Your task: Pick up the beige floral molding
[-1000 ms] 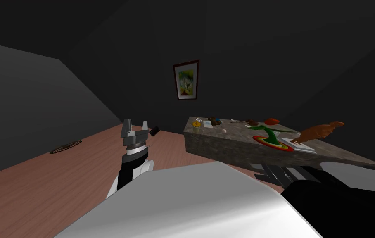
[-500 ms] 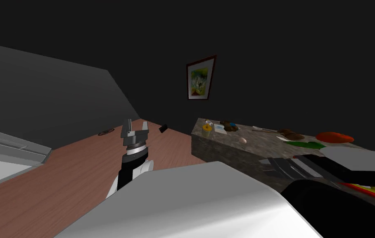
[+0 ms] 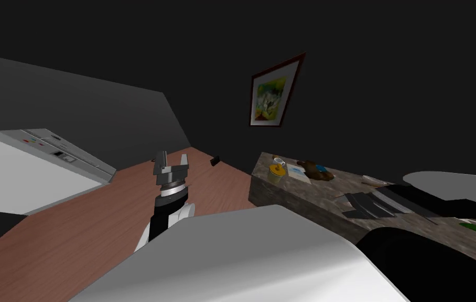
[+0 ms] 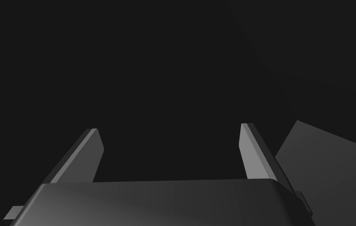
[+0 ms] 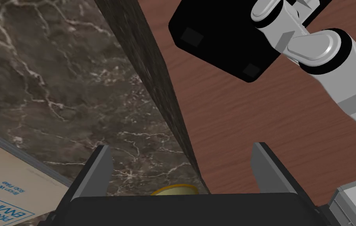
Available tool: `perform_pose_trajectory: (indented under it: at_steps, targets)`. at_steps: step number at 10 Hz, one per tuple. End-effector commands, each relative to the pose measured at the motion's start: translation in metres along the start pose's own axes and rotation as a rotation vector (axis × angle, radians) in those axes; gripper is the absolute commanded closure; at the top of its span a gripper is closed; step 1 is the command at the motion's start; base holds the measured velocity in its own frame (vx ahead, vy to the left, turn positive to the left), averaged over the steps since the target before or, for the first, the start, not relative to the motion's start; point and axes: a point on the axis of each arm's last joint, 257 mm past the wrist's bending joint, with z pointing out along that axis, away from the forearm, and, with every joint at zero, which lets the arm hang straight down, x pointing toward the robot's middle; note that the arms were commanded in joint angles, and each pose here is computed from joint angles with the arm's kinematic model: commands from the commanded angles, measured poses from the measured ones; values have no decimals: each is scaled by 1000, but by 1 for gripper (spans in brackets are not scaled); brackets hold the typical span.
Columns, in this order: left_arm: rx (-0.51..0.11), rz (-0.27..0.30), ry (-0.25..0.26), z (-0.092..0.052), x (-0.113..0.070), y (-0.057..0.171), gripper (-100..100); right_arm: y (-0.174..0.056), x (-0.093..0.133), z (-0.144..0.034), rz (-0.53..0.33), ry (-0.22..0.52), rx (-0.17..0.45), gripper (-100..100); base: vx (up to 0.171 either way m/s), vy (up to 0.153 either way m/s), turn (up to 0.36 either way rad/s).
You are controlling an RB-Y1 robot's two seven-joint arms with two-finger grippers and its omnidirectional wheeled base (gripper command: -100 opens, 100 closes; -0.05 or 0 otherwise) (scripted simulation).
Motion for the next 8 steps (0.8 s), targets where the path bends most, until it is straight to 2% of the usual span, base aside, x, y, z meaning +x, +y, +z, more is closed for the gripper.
perform_pose_trajectory:
  at_steps: [1, 2, 3, 4, 5, 6, 8]
  targets:
    - [0, 0, 0, 0, 0, 0, 0, -8, 3, -8, -6, 24, 17, -100, 134, 30, 350]
    - [0, 0, 0, 0, 0, 0, 0, -18, 6, -21, -19, 68, 39, -100, 192, 23, 341]
    - [0, 0, 0, 0, 0, 0, 0, -18, 6, -21, -19, 68, 40, -100, 177, 23, 281]
    - [0, 0, 0, 0, 0, 0, 0, -25, 11, -32, -25, 107, 54, -100, 201, 41, 396]
    - [0, 0, 0, 0, 0, 0, 0, -25, 11, -32, -25, 107, 54, -100, 167, 13, 338]
    - [0, 0, 0, 0, 0, 0, 0, -29, 17, -39, -25, 140, 60, -100, 175, 6, 469]
    - [0, 0, 0, 0, 0, 0, 0, -28, 25, -42, -18, 168, 54, -100, 246, -4, 353]
